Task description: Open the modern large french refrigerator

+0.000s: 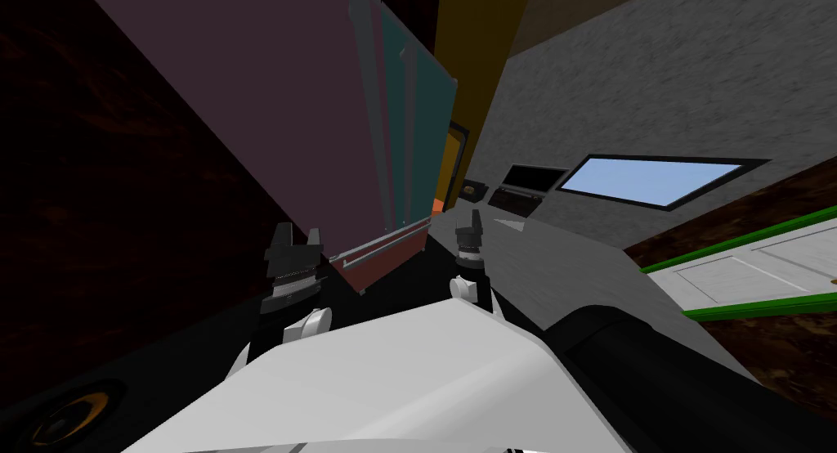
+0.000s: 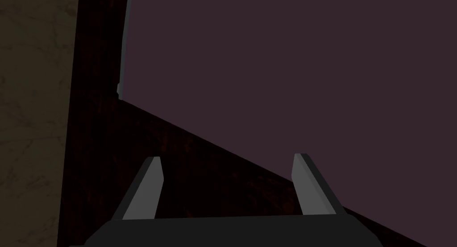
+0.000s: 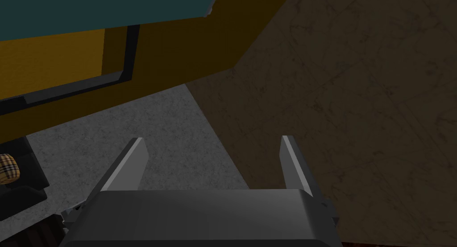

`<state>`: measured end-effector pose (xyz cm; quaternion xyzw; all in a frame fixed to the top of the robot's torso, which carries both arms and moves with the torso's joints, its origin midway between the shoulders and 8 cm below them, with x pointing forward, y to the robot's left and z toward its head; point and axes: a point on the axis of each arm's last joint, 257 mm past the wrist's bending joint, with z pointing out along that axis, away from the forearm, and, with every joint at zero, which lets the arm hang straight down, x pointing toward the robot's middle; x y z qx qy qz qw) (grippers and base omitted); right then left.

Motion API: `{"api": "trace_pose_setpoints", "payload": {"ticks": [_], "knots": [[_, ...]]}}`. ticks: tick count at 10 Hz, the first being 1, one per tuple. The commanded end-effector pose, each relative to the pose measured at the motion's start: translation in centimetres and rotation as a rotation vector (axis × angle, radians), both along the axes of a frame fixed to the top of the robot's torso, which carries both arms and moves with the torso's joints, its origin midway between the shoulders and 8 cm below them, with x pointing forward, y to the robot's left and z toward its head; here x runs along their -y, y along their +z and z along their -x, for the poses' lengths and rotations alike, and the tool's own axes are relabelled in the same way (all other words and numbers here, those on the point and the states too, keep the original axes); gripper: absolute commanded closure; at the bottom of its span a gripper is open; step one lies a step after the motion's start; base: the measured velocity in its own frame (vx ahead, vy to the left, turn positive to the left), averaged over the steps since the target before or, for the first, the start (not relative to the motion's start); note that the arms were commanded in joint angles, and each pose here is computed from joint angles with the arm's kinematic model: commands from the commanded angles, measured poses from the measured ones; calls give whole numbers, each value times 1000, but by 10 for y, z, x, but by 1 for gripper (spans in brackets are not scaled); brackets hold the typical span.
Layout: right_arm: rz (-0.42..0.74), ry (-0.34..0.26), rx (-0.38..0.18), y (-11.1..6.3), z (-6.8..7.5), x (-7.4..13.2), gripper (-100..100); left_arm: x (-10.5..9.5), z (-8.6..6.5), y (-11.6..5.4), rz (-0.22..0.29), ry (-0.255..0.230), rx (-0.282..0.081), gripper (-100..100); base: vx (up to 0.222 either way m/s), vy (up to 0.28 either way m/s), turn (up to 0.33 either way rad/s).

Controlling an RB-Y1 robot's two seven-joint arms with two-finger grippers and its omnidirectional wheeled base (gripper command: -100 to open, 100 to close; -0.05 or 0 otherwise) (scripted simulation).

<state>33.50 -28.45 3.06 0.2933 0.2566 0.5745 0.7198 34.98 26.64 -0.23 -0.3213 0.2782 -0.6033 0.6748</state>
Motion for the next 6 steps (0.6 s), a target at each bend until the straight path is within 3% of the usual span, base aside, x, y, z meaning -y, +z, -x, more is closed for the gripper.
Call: {"api": "trace_pose_setpoints", "payload": {"ticks": [1,6], "knots": [[0,0,0,0,0,0,0,0,0,0,0,0,0,0,0,0,0],[0,0,0,0,0,0,0,0,0,0,0,0,0,0,0,0,0]]}}
